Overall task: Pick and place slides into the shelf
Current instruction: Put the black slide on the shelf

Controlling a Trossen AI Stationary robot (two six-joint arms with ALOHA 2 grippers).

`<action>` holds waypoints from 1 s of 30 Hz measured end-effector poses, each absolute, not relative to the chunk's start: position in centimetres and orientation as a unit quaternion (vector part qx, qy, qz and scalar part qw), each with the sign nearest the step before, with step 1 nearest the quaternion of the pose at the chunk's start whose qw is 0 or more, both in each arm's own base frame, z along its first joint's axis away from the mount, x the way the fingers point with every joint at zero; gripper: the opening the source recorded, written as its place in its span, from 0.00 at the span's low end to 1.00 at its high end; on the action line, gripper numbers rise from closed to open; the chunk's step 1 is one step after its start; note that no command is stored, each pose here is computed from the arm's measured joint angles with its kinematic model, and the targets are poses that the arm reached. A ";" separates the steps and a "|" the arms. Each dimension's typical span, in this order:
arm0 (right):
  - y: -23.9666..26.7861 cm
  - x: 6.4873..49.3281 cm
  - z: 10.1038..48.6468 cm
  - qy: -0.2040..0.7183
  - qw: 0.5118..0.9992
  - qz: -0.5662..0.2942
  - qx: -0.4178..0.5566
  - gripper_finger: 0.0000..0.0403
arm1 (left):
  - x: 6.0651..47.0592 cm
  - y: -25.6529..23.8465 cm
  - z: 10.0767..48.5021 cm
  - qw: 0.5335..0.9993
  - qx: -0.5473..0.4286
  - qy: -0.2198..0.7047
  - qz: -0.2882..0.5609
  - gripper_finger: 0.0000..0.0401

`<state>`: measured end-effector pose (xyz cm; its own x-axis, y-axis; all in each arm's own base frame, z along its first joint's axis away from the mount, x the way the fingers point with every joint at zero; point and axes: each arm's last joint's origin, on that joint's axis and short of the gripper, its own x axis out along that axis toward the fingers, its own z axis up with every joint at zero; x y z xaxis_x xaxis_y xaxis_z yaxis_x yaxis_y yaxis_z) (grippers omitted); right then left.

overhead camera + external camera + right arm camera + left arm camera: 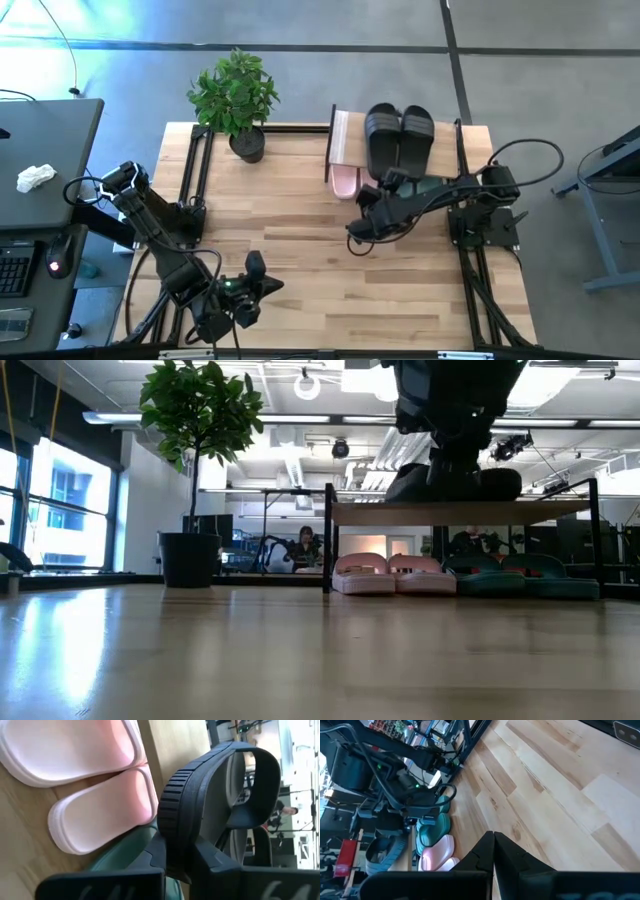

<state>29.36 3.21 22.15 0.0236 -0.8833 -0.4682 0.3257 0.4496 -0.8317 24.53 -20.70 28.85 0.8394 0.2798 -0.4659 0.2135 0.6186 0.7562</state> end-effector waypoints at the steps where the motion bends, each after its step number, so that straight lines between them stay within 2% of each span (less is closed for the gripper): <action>1: 3.0 29.4 22.1 0.533 0.664 -0.455 -0.259 0.04 | 24.5 -20.7 28.8 0.854 0.436 0.283 0.020 0.00; 19: 2.4 29.4 22.1 0.551 0.657 -0.455 -0.241 0.07 | 25.4 -19.7 29.0 0.851 0.437 0.285 0.052 0.00; 30: 2.4 29.3 22.1 0.550 0.656 -0.455 -0.244 0.22 | 27.3 -18.1 27.6 0.840 0.433 0.325 0.041 0.00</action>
<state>29.34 2.35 22.08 -0.0207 -0.8658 -0.4999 0.3291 0.4663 -0.8212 27.35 -18.09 27.64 0.7848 0.3506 -0.5111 0.2127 0.6222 0.7534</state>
